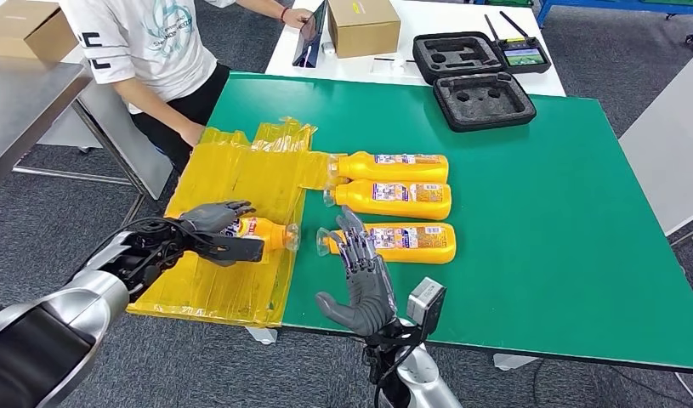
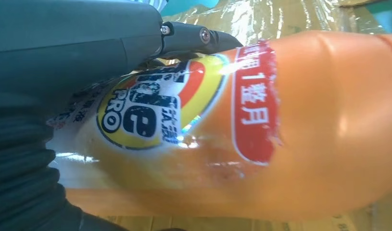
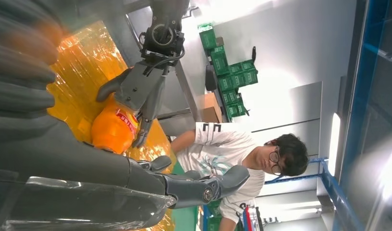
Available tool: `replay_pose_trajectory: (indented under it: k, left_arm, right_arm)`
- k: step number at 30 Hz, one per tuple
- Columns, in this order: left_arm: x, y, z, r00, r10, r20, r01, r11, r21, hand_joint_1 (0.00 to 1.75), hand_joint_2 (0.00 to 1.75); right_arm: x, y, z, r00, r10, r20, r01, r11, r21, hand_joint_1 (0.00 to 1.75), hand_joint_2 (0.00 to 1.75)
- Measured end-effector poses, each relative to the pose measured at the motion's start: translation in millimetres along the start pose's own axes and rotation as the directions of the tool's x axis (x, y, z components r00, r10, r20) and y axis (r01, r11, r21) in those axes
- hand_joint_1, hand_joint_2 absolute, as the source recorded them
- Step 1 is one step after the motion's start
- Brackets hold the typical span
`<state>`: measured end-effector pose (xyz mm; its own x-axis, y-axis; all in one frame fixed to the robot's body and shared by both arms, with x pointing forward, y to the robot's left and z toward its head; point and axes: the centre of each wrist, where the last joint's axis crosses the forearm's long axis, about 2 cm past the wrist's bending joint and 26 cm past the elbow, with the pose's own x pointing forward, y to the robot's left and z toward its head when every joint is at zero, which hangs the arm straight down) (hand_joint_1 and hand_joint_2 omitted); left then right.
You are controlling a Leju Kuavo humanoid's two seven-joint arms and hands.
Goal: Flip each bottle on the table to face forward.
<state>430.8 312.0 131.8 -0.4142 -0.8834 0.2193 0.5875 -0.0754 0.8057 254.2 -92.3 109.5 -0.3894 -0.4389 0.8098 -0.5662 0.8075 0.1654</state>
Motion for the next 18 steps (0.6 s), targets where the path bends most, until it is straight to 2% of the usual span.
replay_pose_trajectory:
  k: [10,14,18]
  left_arm:
    - [-7,-1,4,0.994,0.094,0.061,-0.094,0.996,-0.004,0.00,0.00]
    - [-9,-7,5,0.993,0.060,0.102,-0.073,0.989,0.126,0.00,0.00]
    - [-8,-13,5,0.995,-0.008,0.095,-0.017,0.966,0.260,0.00,0.00]
  right_arm:
    - [-5,-1,-1,1.000,0.003,-0.023,-0.003,1.000,0.004,0.00,1.75]
    - [-7,-2,-1,1.000,0.004,-0.030,-0.004,1.000,0.004,0.00,1.75]
    - [-7,-1,-1,0.999,0.005,-0.040,-0.005,1.000,0.000,0.00,1.75]
